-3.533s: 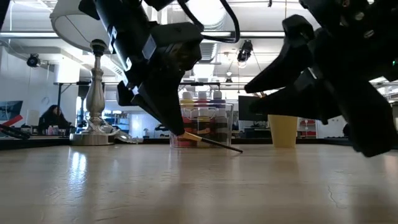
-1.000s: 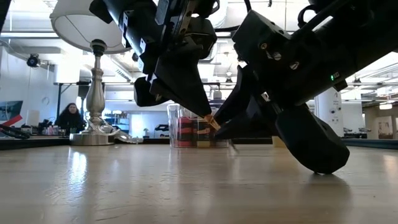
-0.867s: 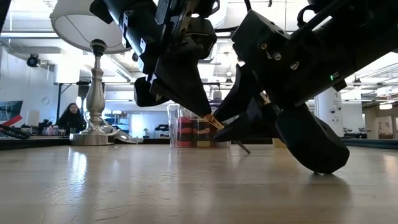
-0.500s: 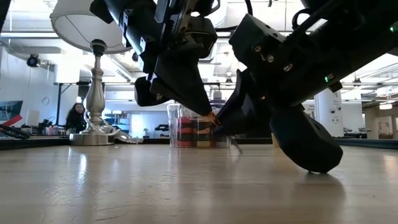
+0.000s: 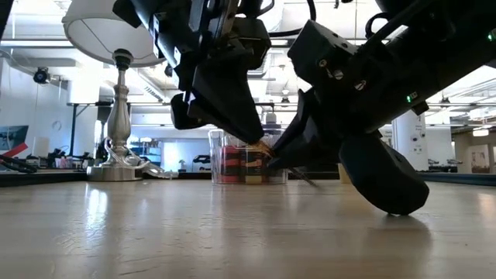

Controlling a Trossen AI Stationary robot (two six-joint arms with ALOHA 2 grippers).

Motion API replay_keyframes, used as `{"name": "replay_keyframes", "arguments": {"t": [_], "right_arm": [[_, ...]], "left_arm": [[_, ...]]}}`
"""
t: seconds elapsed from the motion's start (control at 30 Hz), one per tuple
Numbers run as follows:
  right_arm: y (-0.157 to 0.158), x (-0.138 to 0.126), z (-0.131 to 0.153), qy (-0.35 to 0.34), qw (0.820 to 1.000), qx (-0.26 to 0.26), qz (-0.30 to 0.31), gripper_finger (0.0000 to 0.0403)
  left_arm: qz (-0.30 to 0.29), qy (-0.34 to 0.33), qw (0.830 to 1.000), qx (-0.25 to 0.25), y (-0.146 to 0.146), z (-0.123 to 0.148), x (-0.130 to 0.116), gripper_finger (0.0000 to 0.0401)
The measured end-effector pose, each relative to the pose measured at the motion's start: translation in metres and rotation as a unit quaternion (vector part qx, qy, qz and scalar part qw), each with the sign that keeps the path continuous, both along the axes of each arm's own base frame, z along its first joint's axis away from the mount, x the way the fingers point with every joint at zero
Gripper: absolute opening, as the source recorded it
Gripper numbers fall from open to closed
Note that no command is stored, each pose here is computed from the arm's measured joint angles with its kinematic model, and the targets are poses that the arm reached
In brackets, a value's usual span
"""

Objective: Pick & Place Paint Supplies
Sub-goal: Put the gold paint brush into the cup

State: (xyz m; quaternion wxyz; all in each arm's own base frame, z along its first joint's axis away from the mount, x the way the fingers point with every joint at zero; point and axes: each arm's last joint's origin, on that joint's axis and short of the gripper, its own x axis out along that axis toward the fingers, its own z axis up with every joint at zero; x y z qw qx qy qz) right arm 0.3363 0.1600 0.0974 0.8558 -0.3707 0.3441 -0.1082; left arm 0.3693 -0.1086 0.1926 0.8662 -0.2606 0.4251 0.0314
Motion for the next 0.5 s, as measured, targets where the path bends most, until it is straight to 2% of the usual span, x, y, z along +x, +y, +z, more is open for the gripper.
{"name": "replay_keyframes", "arguments": {"t": [0.1, 0.2, 0.27, 0.37, 0.5], "right_arm": [[-0.005, -0.003, 0.004, 0.004, 0.999, 0.021, -0.026, 0.0009], [-0.020, -0.014, 0.014, 0.019, 0.996, 0.032, -0.084, 0.0009], [-0.033, -0.021, 0.025, 0.008, 0.991, 0.049, -0.124, 0.0009], [-0.052, -0.037, 0.041, -0.014, 0.986, 0.062, -0.156, 0.0009], [-0.074, -0.058, 0.072, -0.069, 0.978, 0.096, -0.172, 0.0008]], "left_arm": [[-0.008, 0.026, 0.999, 0.040, 0.003, 0.006, -0.006, 0.0086], [0.041, 0.050, 0.988, 0.143, 0.008, 0.019, -0.024, 0.0115], [0.099, 0.042, 0.968, 0.229, 0.008, 0.031, -0.039, 0.0129], [0.165, 0.010, 0.926, 0.339, 0.002, 0.042, -0.064, 0.0141], [0.204, -0.058, 0.889, 0.407, -0.007, 0.048, -0.088, 0.0143]]}}
